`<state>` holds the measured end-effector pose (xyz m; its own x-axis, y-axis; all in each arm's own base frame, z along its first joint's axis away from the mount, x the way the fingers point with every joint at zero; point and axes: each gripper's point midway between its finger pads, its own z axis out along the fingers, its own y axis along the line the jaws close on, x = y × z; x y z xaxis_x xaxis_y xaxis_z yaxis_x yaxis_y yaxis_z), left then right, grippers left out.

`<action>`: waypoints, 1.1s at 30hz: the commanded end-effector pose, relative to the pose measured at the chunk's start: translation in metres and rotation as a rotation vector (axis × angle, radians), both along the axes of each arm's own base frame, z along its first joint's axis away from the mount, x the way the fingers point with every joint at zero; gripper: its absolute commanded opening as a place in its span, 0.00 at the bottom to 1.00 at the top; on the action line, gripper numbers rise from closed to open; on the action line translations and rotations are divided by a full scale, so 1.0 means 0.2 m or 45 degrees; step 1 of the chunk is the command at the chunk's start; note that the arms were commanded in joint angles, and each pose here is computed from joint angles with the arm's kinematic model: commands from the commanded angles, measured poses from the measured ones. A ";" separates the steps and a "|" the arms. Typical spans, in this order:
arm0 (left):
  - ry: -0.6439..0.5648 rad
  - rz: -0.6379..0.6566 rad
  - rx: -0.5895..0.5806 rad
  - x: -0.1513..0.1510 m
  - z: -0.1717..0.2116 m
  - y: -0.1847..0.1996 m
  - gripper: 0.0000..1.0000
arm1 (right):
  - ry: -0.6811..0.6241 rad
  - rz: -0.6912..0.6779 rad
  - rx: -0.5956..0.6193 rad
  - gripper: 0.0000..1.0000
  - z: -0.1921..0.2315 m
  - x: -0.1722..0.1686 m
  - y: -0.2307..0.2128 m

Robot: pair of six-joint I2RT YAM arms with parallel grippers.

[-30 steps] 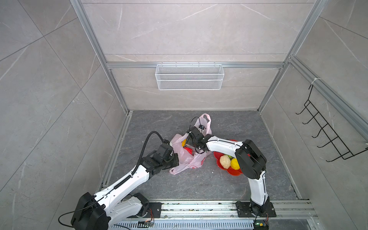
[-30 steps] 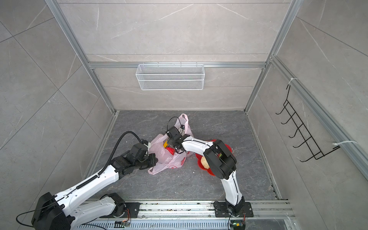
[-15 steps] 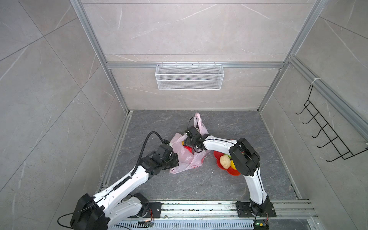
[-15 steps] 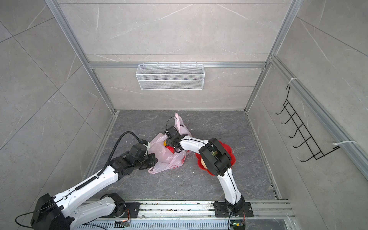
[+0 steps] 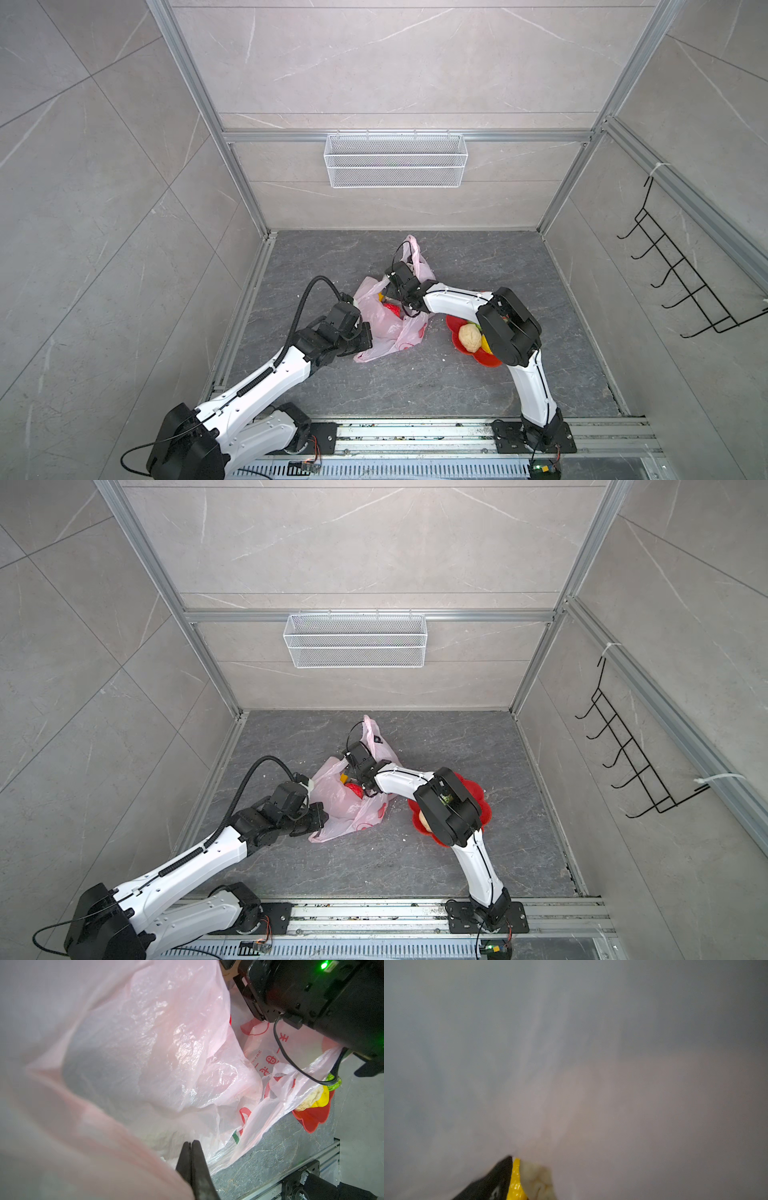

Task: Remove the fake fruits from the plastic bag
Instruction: 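Close the right gripper on the pale bun deep inside the bag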

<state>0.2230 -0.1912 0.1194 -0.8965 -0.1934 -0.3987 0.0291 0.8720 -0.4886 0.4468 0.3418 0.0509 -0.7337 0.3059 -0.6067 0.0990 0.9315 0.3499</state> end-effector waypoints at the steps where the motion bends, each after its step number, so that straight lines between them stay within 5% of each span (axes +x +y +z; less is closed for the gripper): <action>1: -0.049 -0.014 -0.010 0.01 0.09 -0.01 0.00 | 0.001 -0.005 -0.035 0.82 -0.05 0.03 -0.01; 17: -0.047 -0.005 -0.014 0.02 0.07 -0.01 0.00 | -0.001 0.052 -0.001 0.47 -0.04 0.05 0.03; 33: -0.114 0.023 0.006 0.08 0.12 -0.01 0.00 | 0.052 0.170 0.066 0.38 0.17 -0.05 0.07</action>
